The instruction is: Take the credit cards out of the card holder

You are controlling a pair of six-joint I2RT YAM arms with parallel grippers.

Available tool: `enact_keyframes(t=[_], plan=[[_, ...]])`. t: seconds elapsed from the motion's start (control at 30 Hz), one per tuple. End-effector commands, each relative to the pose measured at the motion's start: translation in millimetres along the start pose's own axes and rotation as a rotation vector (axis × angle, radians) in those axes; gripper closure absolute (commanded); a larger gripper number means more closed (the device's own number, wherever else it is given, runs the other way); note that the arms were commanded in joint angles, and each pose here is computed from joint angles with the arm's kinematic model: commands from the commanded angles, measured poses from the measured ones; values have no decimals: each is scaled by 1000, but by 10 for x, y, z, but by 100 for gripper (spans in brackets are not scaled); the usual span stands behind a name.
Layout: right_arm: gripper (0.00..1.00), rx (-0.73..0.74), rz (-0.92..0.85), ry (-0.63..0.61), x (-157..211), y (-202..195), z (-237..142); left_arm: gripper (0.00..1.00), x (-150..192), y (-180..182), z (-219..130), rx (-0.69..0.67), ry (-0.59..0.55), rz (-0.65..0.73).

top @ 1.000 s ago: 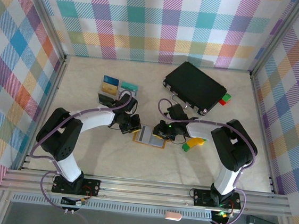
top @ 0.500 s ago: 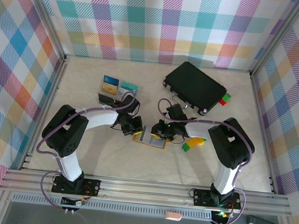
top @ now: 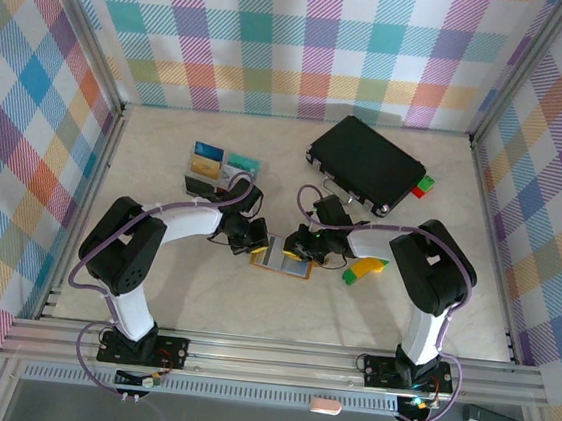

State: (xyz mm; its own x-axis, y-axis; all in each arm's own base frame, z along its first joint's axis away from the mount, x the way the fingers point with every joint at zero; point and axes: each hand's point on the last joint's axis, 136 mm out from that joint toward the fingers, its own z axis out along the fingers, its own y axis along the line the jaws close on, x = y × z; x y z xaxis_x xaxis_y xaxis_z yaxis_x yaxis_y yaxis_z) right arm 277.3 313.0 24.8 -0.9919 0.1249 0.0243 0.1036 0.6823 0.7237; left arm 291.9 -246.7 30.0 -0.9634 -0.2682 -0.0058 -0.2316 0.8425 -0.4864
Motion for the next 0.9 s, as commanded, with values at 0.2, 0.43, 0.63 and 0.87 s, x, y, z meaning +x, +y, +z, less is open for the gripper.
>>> enact_keyframes(t=[0.2, 0.43, 0.63, 0.87], plan=[[91, 2, -2, 24, 28, -63, 66, 92, 181, 344, 146, -123, 66, -40], [98, 99, -18, -28, 2, -175, -90, 88, 89, 369, 25, -153, 7, -41], [98, 174, -18, -48, 25, -317, -205, 84, 28, 216, -69, -117, -4, -8], [98, 149, -22, -50, -24, -257, -159, 84, -38, -197, -191, 10, -5, 83]])
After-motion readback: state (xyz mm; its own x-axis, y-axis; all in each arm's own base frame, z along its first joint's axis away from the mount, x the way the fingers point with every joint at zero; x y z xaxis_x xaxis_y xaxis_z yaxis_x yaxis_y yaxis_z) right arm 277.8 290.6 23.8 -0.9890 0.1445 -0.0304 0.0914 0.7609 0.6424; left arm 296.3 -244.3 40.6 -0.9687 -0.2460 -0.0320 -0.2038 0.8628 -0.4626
